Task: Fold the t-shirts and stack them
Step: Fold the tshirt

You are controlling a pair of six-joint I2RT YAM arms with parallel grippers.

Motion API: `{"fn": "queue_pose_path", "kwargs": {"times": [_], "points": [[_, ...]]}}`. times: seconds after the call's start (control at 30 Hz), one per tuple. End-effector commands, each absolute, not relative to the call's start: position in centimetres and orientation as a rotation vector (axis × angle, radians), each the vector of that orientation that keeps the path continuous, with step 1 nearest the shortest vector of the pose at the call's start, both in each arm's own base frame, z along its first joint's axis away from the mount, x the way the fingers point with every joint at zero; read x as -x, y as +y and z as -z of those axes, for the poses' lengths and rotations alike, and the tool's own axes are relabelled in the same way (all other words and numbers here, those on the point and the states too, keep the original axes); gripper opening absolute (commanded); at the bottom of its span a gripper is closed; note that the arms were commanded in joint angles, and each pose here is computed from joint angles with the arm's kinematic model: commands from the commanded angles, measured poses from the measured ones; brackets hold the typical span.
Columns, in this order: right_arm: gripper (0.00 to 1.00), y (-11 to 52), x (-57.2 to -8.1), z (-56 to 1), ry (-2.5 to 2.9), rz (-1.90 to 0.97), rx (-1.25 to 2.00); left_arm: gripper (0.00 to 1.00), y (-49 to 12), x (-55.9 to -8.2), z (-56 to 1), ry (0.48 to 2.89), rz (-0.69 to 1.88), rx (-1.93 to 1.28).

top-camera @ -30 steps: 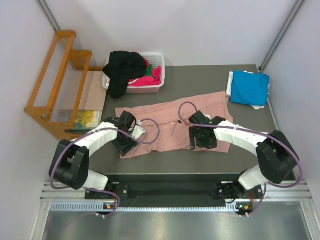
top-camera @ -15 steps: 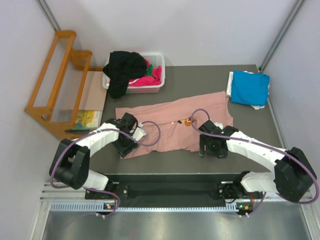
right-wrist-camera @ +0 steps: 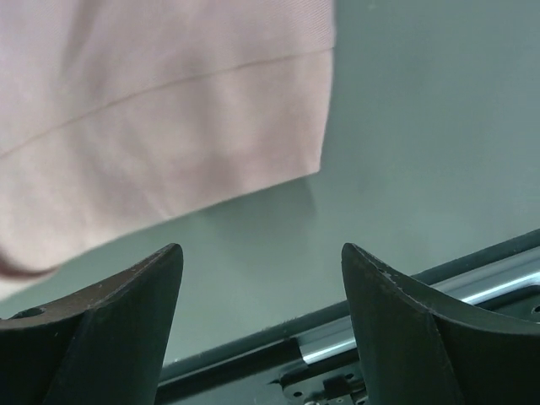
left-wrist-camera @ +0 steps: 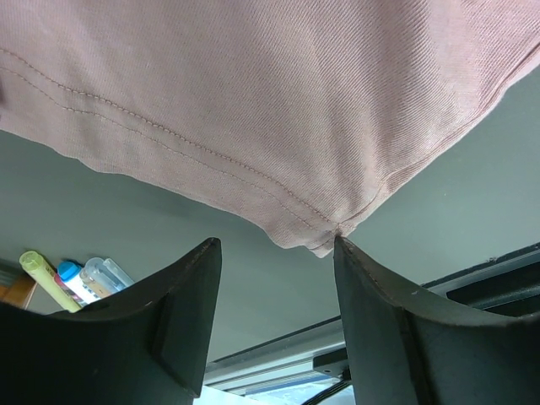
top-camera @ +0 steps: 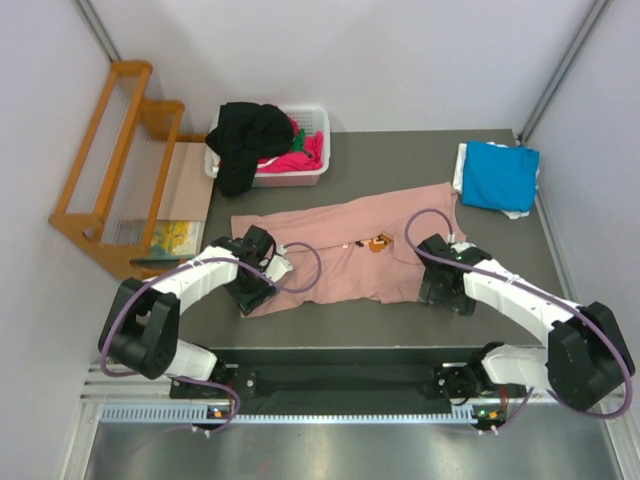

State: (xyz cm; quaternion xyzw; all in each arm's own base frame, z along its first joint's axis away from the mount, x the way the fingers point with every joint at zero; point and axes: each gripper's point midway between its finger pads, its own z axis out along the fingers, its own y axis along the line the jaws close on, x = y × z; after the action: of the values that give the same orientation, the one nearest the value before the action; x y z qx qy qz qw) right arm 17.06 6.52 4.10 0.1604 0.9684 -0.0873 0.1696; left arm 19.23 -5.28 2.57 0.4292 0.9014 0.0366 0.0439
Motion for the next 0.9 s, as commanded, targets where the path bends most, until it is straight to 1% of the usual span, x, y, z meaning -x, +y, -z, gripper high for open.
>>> {"fn": "queue_pose_path", "kwargs": {"times": [0.0,0.3,0.5,0.53,0.73,0.87], "points": [[0.76,5.5,-18.4,-3.8,2.702,0.281,-0.533,0.61,-5.2,-19.3,-3.0,2.726,-0.126,-1.302],[0.74,4.6,-19.1,-1.3,2.734,0.251,-0.621,0.60,-5.4,-20.0,-3.4,2.696,-0.142,-1.263],[0.65,4.8,-20.7,-1.5,2.718,0.206,-0.649,0.60,-5.4,-20.0,-3.1,2.705,-0.137,-1.258],[0.61,4.6,-20.9,-1.5,2.715,0.207,-0.655,0.59,-5.4,-20.0,-3.1,2.705,-0.137,-1.255],[0.49,3.8,-21.6,-1.9,2.692,0.213,-0.667,0.59,-5.7,-20.1,-3.1,2.705,-0.125,-1.251],[0.47,3.0,-21.9,-2.2,2.678,0.239,-0.670,0.59,-6.0,-20.2,-3.1,2.706,-0.100,-1.246]]}}
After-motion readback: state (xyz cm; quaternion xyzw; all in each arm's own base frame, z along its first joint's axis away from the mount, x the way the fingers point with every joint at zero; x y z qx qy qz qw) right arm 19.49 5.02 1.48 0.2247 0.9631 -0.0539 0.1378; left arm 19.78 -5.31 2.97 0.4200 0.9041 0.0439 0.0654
